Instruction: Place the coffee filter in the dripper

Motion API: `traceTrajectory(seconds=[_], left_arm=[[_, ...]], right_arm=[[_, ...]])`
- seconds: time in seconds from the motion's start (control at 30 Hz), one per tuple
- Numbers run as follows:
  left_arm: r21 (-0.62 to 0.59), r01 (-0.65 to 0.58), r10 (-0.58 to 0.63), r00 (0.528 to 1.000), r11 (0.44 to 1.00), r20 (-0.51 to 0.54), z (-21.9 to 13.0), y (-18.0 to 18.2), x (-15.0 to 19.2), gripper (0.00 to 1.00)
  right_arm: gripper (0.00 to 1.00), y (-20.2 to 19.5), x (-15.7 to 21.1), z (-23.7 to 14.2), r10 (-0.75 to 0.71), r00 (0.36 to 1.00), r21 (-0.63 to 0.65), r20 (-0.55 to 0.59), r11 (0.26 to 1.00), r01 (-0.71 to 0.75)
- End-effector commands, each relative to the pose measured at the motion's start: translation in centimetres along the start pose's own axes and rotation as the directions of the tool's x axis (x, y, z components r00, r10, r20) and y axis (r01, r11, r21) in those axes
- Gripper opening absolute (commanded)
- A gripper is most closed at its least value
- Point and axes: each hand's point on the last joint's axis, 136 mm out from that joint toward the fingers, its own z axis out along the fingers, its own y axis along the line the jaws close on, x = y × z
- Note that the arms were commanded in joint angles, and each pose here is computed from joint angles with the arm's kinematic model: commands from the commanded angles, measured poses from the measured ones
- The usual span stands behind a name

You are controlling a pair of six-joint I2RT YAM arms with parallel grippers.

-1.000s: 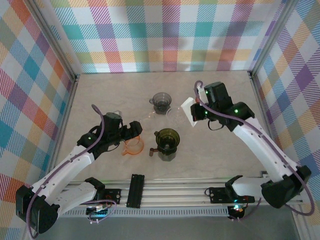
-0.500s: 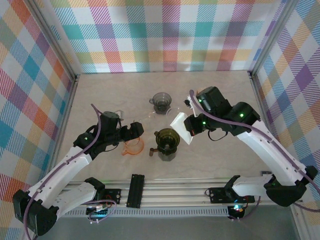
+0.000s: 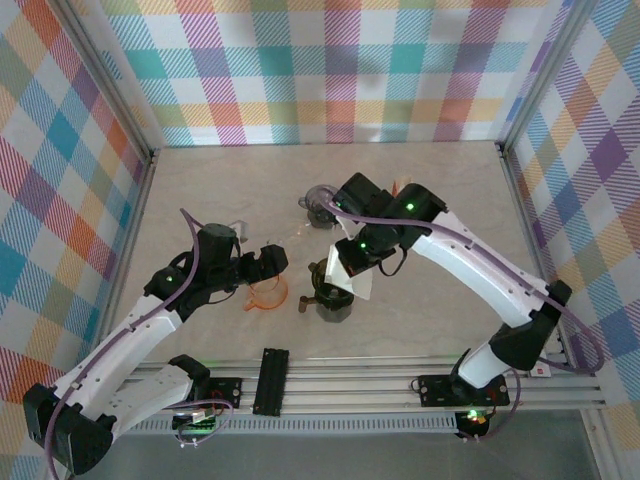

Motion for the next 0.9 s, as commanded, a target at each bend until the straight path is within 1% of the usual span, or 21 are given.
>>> traceTrajectory(seconds=[0.0,0.23,0.63,0.73,0.87], left_arm=[[0.033,-0.017,0.017,1.0,0.999,0.009,-0.7,-0.6,-0.2,1.0],[0.046,-0.022,0.022,1.0,0.999,0.006,-1.0,-0.9,-0.2,1.0],[0.061,-0.021,0.021,1.0,0.998,0.01,-1.3,-1.4,-0.4,1.0],[0.064,-0.023,0.023,1.0,0.998,0.014,-1.5,-1.5,-0.5,1.0],[0.062,-0.031,0.03,0.999,0.998,0.016,-1.7,-1.5,-0.5,1.0]], right_arm=[[0.0,0.8,-0.6,0.1,0.004,1.0,-0.009,-0.009,1.0,-0.004],[0.04,2.1,-1.6,2.4,-0.02,0.999,-0.023,-0.04,1.0,0.019],[0.04,1.7,-1.4,6.4,-0.004,0.998,-0.011,-0.067,1.0,0.003],[0.08,1.8,-1.6,6.6,-0.002,0.999,-0.019,-0.054,1.0,0.001],[0.18,1.9,-1.8,6.7,0.002,0.999,-0.022,-0.037,1.0,-0.003]])
